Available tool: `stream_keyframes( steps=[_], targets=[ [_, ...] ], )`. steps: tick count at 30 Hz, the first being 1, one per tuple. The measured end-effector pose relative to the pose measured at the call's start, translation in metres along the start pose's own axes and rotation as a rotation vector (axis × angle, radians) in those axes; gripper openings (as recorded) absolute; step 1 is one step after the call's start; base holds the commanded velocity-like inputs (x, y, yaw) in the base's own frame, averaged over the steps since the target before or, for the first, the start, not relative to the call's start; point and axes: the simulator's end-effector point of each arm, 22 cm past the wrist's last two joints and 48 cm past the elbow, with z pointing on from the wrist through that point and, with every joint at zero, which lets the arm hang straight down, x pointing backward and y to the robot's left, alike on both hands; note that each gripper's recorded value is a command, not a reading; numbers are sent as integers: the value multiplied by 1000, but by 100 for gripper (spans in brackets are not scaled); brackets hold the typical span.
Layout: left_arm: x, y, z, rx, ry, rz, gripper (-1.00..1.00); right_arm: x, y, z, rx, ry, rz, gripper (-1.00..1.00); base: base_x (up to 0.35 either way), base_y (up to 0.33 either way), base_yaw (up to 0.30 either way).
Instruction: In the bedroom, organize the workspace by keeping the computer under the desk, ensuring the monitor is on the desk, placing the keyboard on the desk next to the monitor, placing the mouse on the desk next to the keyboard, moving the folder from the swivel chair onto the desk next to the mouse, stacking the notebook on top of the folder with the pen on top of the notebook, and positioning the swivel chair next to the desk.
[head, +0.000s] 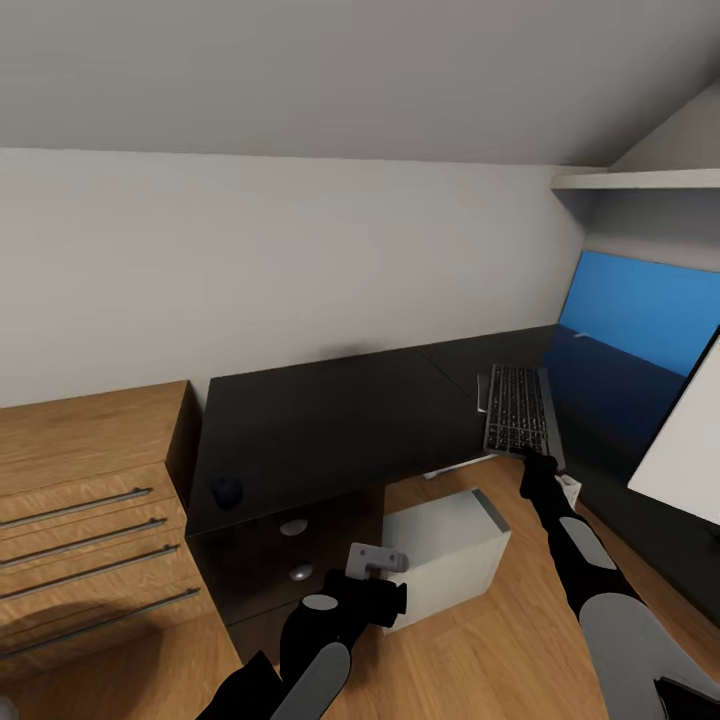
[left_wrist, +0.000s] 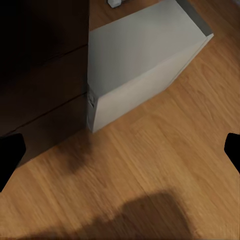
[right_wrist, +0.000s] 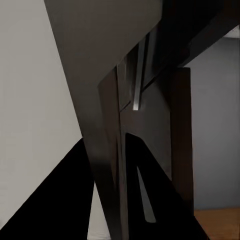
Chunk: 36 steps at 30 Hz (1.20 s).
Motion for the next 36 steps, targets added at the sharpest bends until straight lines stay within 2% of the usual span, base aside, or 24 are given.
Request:
stream_keyframes(
  steps=[6,11,16,21,26,36],
  targets=[
    [5,2,3,-7,12,3,100,16,4,0,-7,76,28,-100,0,0,0],
    [5,3,4,-8,10,0,100,18,12,-4,-33,98,28,-100,-44,0,0],
    [5,3,4,-8,10,-2,100,27,16,-7,-49,112,27,-100,-272,0,0],
    [5,3,4,-8,11,-2,100,53,16,-8,-47,158,13,-100,-329,0,0],
    [5,4,4,-10,11,-2,100,75,14,-10,-42,189,21,-100,-244,0,3],
    [2,5,3,-16,4,-3,100,126,16,-16,-41,298,-37,-100,-21,0,160]
  ],
)
